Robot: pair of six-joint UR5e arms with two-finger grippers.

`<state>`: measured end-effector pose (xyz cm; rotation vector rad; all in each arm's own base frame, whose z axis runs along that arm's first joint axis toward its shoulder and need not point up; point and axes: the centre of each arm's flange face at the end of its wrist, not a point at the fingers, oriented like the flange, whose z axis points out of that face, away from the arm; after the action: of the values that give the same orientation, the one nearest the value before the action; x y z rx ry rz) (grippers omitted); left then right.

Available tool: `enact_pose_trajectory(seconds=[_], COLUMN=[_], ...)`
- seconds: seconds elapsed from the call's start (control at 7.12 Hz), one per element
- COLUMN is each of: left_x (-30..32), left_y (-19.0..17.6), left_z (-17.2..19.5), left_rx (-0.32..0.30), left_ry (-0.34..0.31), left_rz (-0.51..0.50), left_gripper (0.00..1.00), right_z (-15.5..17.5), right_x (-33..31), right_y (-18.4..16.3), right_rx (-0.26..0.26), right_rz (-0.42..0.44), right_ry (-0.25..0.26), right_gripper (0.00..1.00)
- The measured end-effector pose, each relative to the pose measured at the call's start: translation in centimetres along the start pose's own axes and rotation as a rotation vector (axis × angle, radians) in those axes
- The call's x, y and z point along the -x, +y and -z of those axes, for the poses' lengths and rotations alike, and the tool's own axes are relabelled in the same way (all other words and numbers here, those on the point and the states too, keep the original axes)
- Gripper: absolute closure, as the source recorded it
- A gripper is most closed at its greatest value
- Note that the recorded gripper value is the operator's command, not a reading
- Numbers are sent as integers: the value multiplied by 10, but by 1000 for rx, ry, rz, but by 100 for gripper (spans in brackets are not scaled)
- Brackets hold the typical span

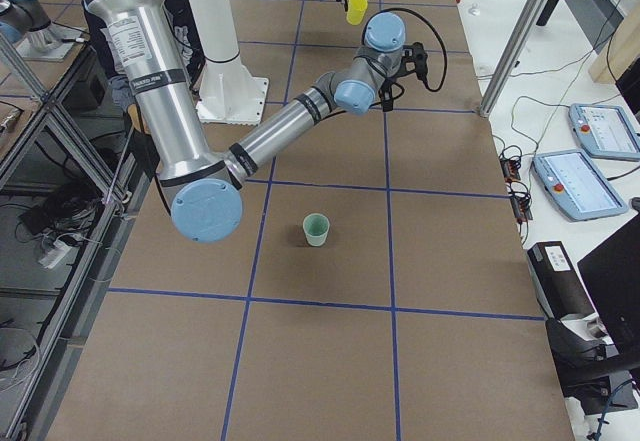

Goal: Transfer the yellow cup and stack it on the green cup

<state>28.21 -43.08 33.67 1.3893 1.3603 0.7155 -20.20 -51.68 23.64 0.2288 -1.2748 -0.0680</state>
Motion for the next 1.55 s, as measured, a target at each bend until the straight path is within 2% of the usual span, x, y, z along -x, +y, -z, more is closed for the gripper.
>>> enact_pose_trajectory(seconds=[0.28,0.42,0.7,0.98,1.26,1.55], left_x=[-1,-1,-6,-18,-42,-64], left_y=[1,2,4,9,19,24], left_z=[-5,-6,-14,-31,-56,-76], left_rx=[10,8,0,-18,-37,-55], left_ry=[-1,-7,-13,-35,-51,-50], left_rz=[0,0,-15,-103,-141,-149], left_gripper=[100,100,100,100,90,79], right_z=[-58,-77,-107,-124,-140,-163], right_x=[89,129,206,256,290,308], right_y=[14,21,39,57,64,63], right_rx=[2,25,78,127,162,171], right_rz=[-72,-100,-119,-123,-131,-134], right_ry=[-21,-18,15,44,75,104], right_gripper=[0,0,0,0,0,0])
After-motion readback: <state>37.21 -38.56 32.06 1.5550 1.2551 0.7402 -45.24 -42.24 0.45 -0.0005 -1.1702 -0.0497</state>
